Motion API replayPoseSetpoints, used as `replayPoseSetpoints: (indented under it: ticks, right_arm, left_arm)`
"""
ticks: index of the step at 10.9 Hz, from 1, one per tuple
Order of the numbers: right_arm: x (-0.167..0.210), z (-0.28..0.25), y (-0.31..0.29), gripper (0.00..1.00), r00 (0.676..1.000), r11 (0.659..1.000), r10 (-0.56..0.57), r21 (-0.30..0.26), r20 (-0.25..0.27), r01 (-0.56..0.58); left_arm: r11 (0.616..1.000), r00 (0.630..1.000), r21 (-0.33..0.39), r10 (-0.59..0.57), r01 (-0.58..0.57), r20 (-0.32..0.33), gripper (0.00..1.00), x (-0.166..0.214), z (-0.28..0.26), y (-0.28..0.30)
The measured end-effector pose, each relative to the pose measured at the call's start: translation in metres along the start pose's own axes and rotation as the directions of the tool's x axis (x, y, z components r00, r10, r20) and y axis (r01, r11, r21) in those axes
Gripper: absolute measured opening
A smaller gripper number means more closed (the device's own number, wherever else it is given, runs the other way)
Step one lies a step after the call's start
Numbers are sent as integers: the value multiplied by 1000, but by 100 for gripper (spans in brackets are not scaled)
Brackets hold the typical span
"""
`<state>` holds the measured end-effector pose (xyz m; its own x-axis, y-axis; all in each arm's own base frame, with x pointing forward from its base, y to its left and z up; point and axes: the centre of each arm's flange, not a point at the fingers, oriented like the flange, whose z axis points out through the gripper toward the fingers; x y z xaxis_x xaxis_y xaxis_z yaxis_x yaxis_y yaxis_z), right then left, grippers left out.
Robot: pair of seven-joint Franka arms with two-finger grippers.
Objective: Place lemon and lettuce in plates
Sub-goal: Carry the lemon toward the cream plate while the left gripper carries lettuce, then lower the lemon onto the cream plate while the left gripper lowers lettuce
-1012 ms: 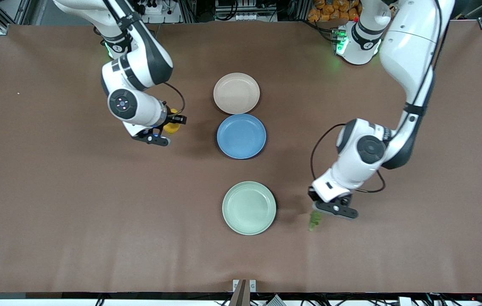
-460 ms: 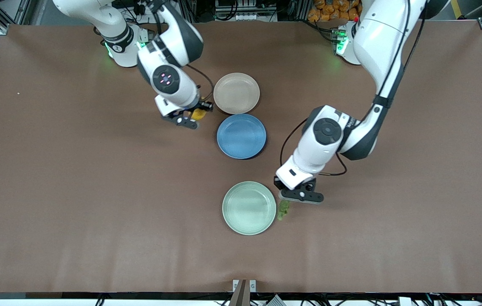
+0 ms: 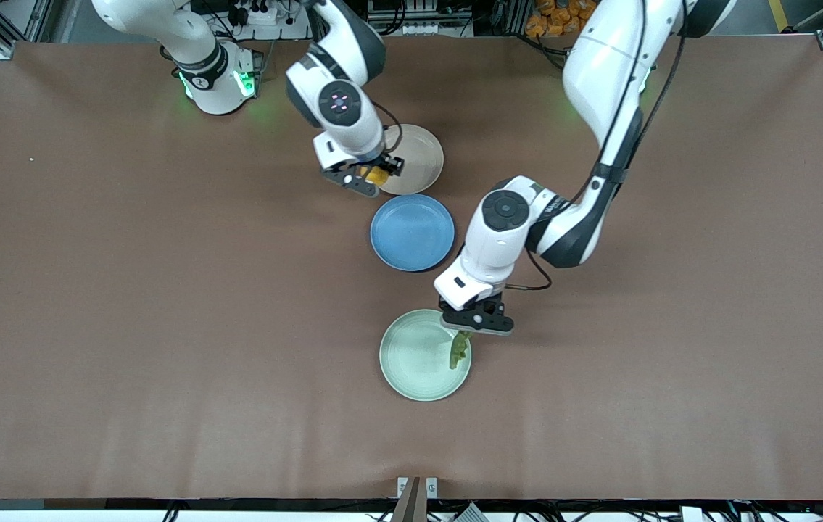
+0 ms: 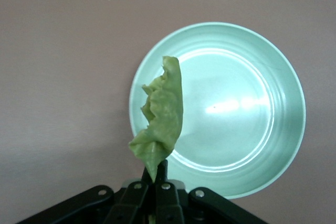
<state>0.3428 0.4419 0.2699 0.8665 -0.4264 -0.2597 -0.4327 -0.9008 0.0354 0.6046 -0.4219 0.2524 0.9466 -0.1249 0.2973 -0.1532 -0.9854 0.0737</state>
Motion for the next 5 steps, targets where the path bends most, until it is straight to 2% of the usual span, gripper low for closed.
replayPoseSetpoints:
  ticks: [3,5]
  right_arm:
    - [-25,53,-13,68,1000,1000,20,-2,-22,-20]
    - [-33,63,-14,70,999,999,34,-13,-23,-34]
  left_arm:
    - [1000,1000,3,4,-4,-22,3,-5,17,18]
    - [1000,999,-4,8,-8,-52,3,3,19,21]
